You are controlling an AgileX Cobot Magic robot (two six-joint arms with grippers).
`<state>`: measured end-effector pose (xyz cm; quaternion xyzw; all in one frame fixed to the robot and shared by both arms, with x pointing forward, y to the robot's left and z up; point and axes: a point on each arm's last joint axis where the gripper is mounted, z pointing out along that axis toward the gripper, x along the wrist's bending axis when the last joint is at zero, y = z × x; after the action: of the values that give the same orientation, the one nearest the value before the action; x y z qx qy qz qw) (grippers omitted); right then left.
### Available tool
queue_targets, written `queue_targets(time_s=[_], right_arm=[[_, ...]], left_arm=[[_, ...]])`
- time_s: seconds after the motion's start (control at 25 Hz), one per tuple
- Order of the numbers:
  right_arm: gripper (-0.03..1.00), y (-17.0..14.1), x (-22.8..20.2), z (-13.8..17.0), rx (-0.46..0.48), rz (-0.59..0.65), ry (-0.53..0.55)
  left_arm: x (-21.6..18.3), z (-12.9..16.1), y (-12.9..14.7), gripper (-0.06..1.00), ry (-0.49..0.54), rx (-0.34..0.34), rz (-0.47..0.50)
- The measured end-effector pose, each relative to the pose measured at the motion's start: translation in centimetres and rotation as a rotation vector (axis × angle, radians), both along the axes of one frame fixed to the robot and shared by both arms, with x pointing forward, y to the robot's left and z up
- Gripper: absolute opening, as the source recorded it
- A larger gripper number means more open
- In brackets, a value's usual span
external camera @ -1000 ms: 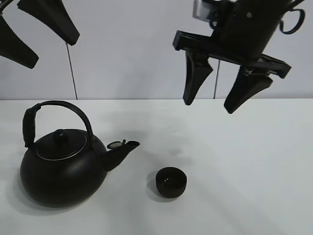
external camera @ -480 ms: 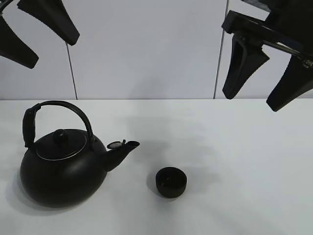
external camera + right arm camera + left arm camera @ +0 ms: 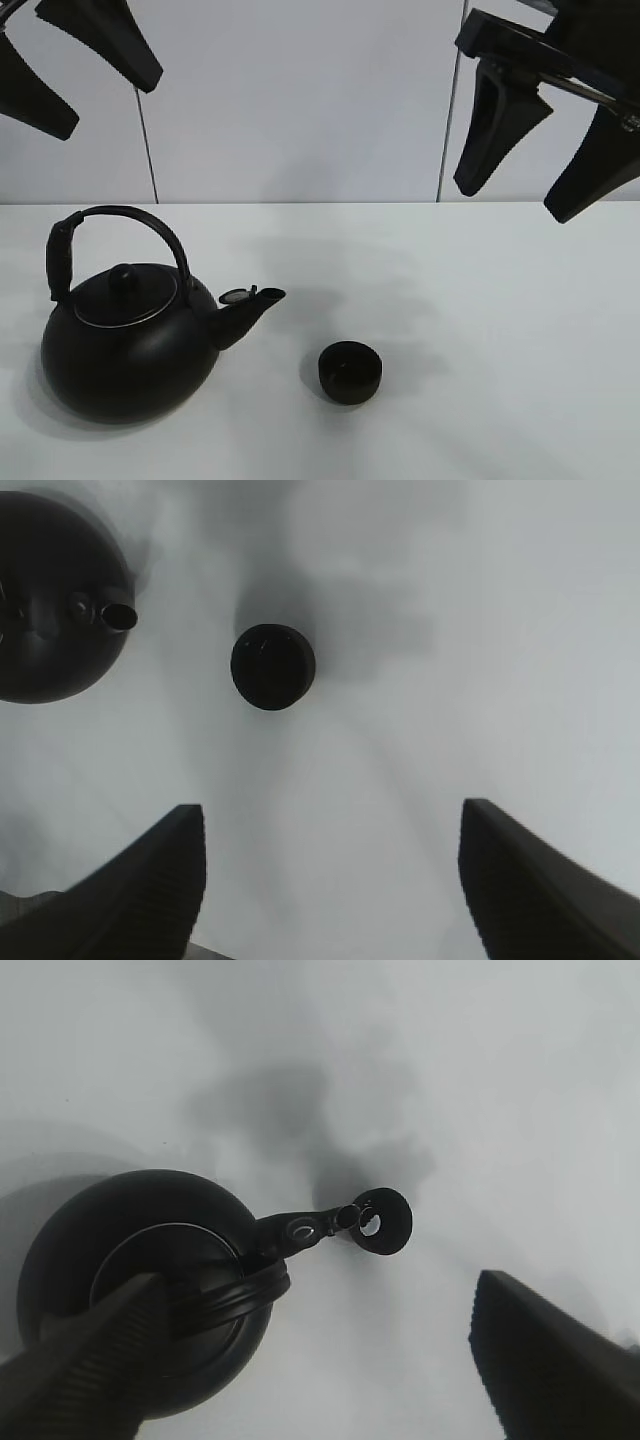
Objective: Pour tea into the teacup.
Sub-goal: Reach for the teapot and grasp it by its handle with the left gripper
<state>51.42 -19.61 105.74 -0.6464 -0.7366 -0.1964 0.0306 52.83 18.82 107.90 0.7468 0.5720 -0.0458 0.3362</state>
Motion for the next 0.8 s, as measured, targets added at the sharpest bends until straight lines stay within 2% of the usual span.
queue_targets(time_s=[0.48, 0.8], right_arm=[[0.49, 0.58, 0.04, 0.27, 0.083, -0.032, 0.01], [0.49, 0.63, 0.17, 0.32, 0.091, -0.041, -0.002]], left_arm=[[0.01, 0.0, 0.02, 0.59, 0.0, 0.0, 0.001], [0.03, 0.01, 0.02, 0.59, -0.002, 0.0, 0.002]])
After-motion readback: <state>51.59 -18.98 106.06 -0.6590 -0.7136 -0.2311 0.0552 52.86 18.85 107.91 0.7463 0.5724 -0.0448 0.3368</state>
